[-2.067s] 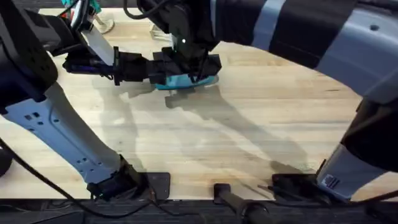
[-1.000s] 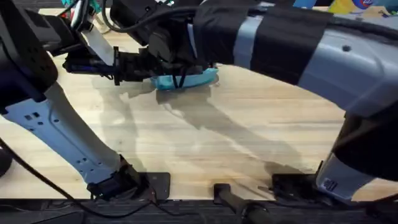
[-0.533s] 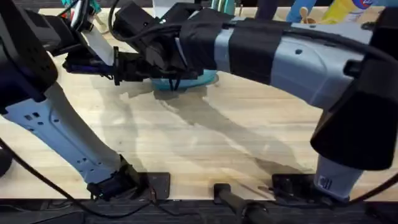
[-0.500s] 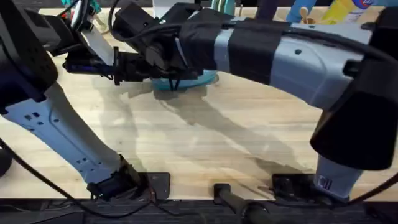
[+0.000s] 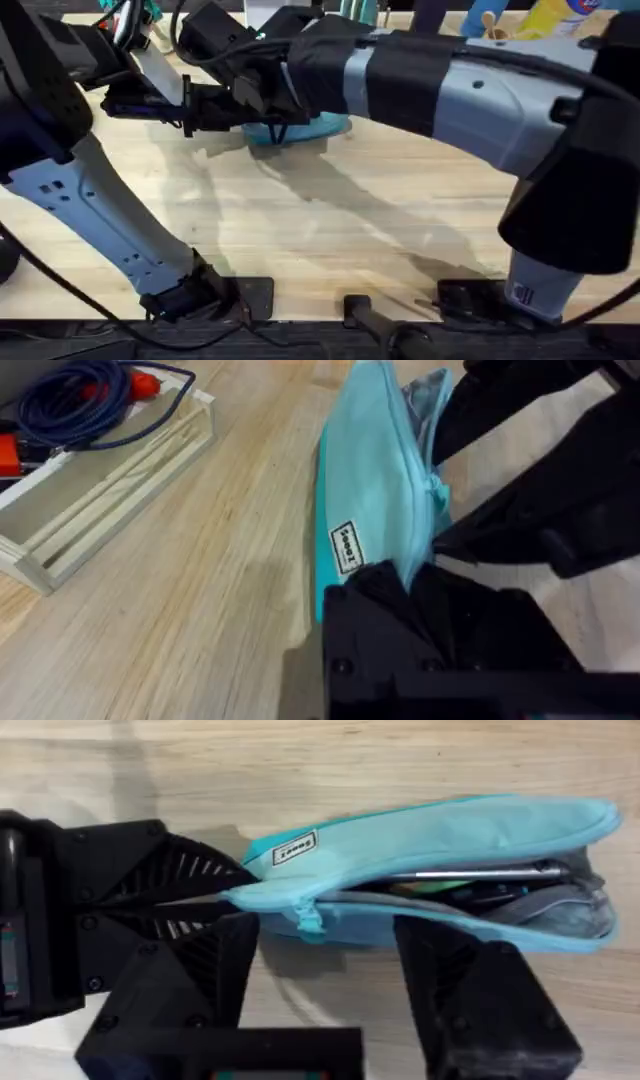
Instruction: Unzip the bag, pick up the pens from the table one at a time and place them inside, then zip the bag closed.
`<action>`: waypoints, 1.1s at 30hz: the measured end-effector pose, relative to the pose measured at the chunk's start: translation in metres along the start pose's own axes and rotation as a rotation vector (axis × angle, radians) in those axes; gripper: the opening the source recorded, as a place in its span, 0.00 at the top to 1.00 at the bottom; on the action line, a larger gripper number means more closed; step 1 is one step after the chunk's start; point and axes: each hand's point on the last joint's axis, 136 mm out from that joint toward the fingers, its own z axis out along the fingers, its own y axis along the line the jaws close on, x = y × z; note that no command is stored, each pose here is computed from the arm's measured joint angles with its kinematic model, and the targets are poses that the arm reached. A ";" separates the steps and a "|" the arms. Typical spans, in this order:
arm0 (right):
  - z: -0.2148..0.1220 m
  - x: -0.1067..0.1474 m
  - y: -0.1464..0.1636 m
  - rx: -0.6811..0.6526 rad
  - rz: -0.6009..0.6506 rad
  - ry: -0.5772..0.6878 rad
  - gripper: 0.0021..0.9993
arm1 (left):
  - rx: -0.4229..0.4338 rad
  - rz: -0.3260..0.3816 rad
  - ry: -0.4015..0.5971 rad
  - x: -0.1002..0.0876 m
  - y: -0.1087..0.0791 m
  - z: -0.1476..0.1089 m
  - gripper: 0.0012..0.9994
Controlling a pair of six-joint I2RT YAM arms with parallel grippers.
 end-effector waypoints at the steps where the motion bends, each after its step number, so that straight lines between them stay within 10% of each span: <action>1: 0.000 0.000 0.000 -0.001 -0.003 0.000 0.21 | 0.000 0.000 0.000 0.000 0.000 0.000 0.96; 33: 0.015 0.010 0.001 0.015 -0.031 0.014 0.66 | 0.000 0.000 0.000 0.000 0.000 0.000 0.96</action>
